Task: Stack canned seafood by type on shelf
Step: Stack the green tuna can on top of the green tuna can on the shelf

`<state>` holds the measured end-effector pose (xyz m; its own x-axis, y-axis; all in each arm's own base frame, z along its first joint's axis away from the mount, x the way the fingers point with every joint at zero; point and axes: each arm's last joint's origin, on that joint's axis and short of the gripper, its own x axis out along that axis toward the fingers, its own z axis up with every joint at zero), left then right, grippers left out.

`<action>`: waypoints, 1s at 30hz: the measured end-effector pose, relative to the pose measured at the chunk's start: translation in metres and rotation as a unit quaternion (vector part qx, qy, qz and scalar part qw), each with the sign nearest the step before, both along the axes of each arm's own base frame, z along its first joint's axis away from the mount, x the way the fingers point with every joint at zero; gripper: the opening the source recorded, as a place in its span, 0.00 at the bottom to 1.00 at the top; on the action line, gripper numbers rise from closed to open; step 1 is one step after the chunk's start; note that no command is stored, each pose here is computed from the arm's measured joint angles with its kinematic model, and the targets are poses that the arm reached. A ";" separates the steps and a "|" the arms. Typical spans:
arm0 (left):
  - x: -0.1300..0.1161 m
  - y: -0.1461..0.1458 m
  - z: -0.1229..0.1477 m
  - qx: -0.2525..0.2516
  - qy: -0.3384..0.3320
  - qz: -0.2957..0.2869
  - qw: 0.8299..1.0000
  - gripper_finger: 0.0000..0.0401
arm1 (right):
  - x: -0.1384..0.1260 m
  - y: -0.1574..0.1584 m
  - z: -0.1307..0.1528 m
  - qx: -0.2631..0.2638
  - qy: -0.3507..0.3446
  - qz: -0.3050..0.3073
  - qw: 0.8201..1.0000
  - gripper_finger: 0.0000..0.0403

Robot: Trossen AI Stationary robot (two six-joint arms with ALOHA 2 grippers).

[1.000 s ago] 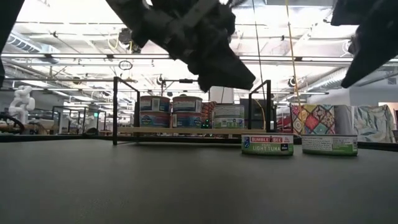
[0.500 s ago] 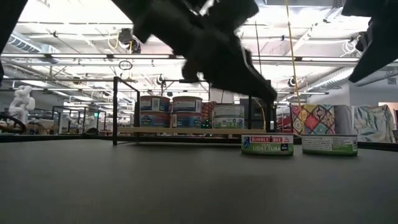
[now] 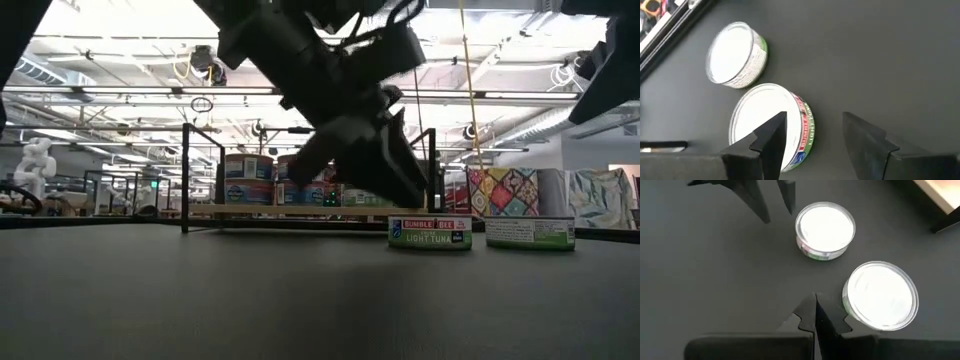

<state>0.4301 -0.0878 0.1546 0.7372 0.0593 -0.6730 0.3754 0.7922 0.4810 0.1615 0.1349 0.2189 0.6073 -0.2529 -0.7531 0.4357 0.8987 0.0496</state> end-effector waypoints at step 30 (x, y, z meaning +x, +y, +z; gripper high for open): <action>0.002 0.036 -0.017 0.056 0.050 0.027 0.997 0.48 | 0.007 0.011 -0.011 -0.008 0.002 0.011 1.000 0.00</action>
<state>0.4321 -0.0514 0.1380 0.6600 0.1758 -0.7304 0.3852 0.7555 0.5300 0.1689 0.1459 0.2075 0.6099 -0.2508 -0.7517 0.4157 0.9089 0.0340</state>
